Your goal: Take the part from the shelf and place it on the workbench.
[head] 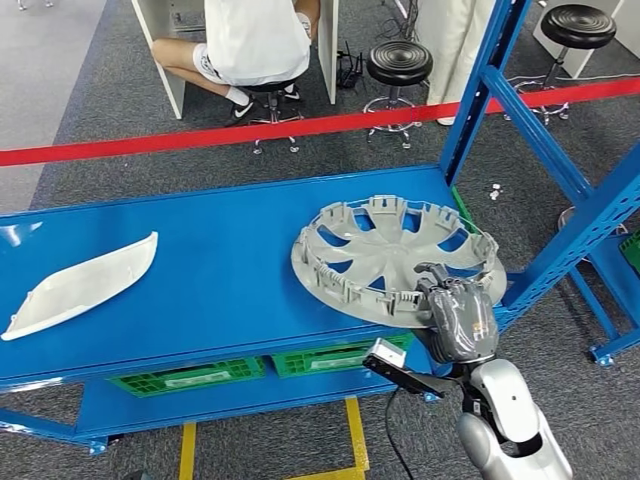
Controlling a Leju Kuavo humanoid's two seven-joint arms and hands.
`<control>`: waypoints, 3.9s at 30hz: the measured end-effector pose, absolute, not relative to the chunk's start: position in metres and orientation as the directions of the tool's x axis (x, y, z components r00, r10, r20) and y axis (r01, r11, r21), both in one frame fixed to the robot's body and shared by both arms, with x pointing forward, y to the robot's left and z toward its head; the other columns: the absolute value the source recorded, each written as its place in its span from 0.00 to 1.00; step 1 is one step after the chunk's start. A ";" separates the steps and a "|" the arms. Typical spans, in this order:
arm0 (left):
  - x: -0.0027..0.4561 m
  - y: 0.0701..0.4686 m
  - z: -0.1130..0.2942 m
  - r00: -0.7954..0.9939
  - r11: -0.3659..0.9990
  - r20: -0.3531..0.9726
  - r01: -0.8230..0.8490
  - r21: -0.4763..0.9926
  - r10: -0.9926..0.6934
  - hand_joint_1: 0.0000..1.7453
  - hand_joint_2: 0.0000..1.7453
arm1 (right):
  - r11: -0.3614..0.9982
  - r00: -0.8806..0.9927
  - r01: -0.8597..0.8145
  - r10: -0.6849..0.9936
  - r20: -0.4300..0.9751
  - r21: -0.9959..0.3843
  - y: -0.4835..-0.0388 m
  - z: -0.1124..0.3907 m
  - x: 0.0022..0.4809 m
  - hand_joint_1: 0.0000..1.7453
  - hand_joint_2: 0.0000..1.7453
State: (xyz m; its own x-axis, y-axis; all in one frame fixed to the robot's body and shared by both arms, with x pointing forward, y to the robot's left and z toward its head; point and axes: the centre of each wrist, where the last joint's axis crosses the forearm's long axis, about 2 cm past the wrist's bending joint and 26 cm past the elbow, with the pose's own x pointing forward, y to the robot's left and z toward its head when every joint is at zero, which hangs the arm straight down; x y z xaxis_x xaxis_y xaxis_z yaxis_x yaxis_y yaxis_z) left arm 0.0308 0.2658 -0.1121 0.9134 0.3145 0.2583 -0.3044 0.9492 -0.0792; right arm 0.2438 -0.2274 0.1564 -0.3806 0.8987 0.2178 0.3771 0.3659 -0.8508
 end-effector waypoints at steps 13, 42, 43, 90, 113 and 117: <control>0.031 0.264 -0.112 0.916 0.953 0.262 -0.292 -0.084 0.304 0.00 0.00 | 0.417 -0.365 0.446 0.893 0.265 -0.792 -0.234 0.161 0.235 1.00 1.00; 0.032 0.264 -0.112 0.912 0.953 0.275 -0.288 -0.099 0.304 0.00 0.00 | 0.433 -0.355 0.473 0.891 0.284 -0.767 -0.234 0.162 0.233 1.00 1.00; 0.032 0.264 -0.112 0.912 0.953 0.275 -0.288 -0.099 0.304 0.00 0.00 | 0.433 -0.355 0.473 0.891 0.284 -0.767 -0.234 0.162 0.233 1.00 1.00; 0.037 0.235 -0.109 0.861 0.996 0.509 -0.054 0.066 0.013 0.00 1.00 | 0.334 -0.397 0.806 0.918 -0.028 -0.490 -0.215 0.226 0.174 1.00 1.00; 0.033 0.260 -0.112 0.853 0.982 0.487 -0.167 -0.085 0.187 0.00 1.00 | 0.515 -0.570 0.765 0.821 -0.033 -0.386 -0.213 0.244 0.166 1.00 1.00; 0.033 0.261 -0.112 0.865 0.983 0.468 -0.165 -0.078 0.183 0.00 1.00 | 0.562 -0.615 0.756 0.786 -0.068 -0.336 -0.216 0.248 0.165 1.00 1.00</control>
